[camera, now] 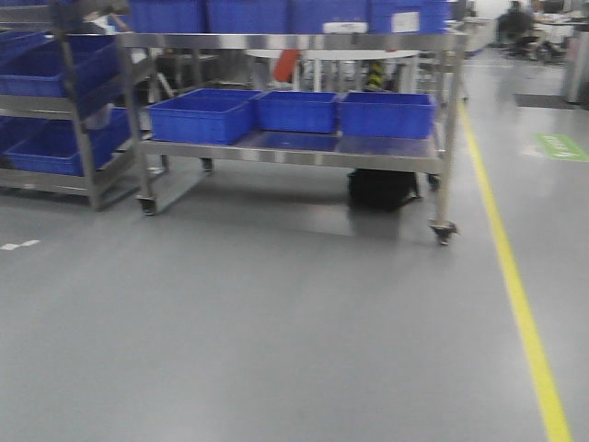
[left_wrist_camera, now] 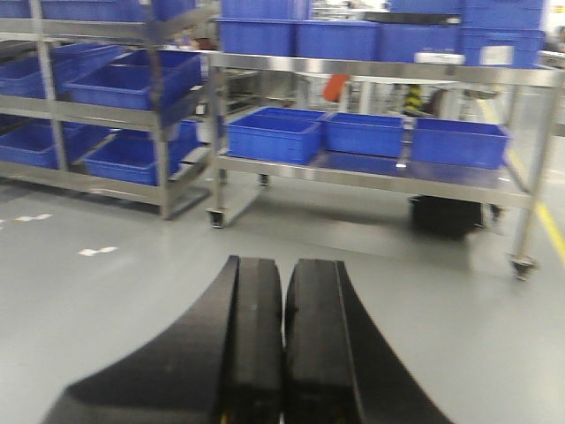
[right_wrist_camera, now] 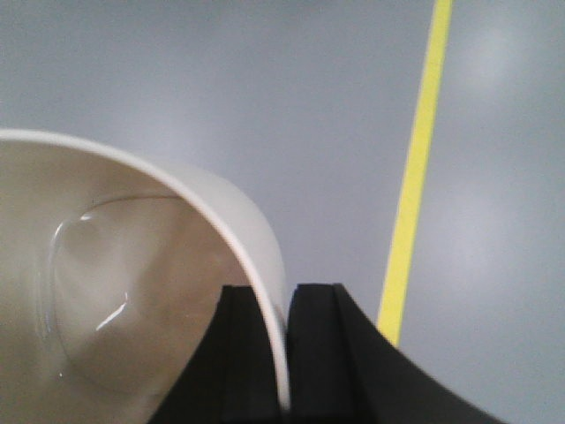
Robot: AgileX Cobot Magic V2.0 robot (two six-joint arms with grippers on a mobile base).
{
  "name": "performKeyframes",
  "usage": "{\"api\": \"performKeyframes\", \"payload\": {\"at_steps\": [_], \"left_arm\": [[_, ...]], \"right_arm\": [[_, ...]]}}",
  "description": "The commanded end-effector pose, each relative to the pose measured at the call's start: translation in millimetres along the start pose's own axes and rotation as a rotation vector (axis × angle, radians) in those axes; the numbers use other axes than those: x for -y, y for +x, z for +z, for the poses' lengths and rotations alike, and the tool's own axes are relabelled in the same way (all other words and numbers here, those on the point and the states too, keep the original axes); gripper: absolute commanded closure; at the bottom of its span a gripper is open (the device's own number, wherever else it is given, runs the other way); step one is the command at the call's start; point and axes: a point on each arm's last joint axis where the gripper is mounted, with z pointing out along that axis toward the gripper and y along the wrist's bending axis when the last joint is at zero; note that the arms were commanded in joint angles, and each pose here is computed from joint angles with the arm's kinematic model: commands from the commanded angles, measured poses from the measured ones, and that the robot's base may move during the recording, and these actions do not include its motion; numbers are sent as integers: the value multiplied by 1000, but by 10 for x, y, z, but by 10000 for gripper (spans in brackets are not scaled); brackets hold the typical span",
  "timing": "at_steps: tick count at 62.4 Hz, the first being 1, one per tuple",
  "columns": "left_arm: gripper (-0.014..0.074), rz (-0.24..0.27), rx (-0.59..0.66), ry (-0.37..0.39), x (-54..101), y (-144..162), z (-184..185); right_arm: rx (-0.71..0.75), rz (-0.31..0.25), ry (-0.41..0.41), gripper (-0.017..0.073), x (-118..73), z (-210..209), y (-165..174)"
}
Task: Move white bin to right shelf second layer
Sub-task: 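Drive along the aisle past the blue crate racks carrying the bin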
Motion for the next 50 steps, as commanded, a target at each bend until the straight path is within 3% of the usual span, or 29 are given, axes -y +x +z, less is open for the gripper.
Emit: {"api": "performKeyframes", "payload": {"at_steps": [1, 50], "left_arm": [[509, -10, 71, -4, -7, 9, -6], [509, -10, 71, -4, -7, 9, -6]], "right_arm": [[106, -1, -5, 504, -8, -54, -138], [105, -1, -5, 504, -8, -53, -137]]}}
